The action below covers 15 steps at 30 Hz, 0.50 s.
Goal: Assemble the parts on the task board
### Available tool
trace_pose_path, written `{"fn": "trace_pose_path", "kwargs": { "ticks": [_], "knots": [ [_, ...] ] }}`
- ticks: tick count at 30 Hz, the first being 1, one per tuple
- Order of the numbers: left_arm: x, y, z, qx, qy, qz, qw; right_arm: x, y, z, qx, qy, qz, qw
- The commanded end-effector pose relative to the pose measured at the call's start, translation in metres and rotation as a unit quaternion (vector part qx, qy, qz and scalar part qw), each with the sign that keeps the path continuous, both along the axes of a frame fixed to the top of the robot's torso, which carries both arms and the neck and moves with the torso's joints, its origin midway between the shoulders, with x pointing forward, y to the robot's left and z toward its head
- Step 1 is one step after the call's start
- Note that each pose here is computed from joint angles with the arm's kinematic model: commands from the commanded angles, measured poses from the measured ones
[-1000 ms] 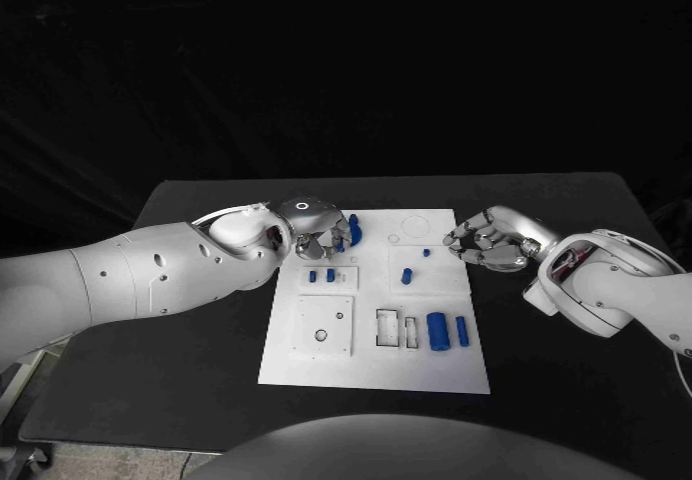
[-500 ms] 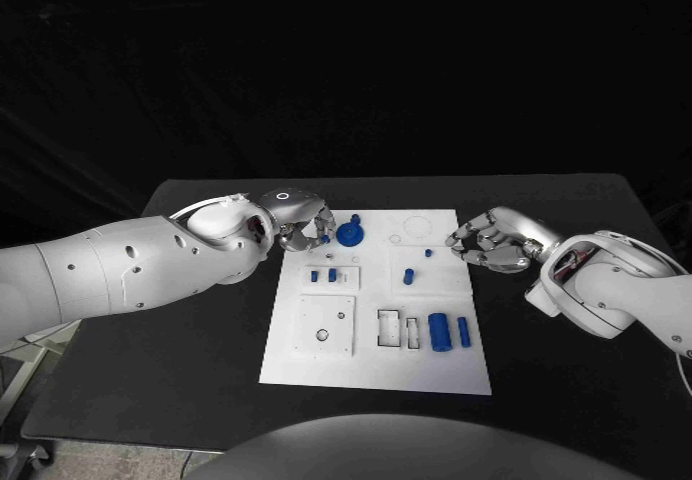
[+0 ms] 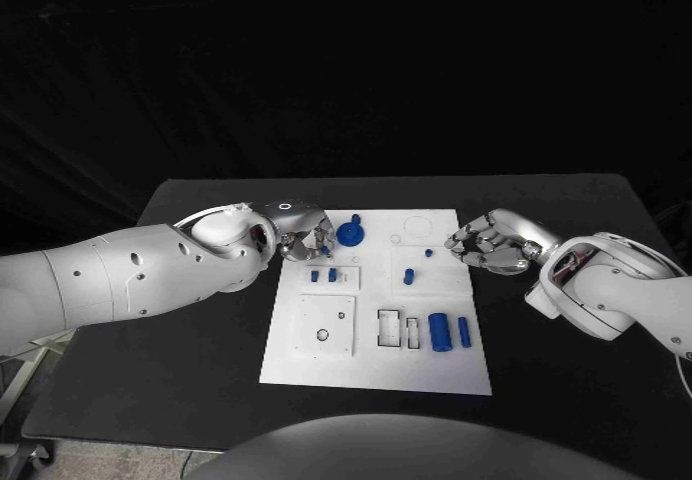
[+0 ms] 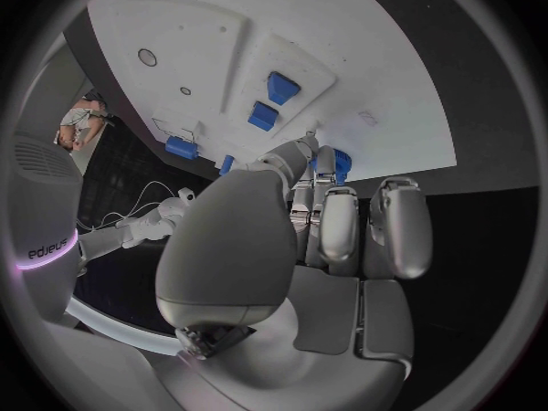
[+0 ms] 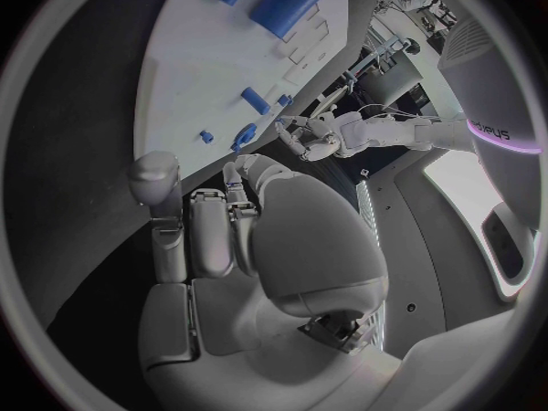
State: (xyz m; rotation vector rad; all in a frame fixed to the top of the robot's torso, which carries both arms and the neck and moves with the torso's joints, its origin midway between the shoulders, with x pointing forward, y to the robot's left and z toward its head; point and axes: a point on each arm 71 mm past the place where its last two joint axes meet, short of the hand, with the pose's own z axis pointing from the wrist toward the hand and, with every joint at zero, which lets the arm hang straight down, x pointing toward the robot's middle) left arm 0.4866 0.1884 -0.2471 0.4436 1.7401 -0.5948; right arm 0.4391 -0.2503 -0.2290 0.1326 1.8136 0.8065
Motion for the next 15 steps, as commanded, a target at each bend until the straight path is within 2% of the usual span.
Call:
{"fn": "trace_pose_path", "kwargs": {
  "ticks": [1, 15],
  "knots": [
    [-0.0002, -0.0021, -0.0024, 0.008, 0.006, 0.001, 1.0, -0.0003, 0.0002, -0.0013, -0.001, 0.005, 0.001, 1.0],
    [-0.0003, -0.0093, -0.0075, 0.017, 0.001, -0.008, 1.0, -0.001, 0.0007, -0.002, 0.0, 0.005, 0.001, 1.0]
  ]
}}
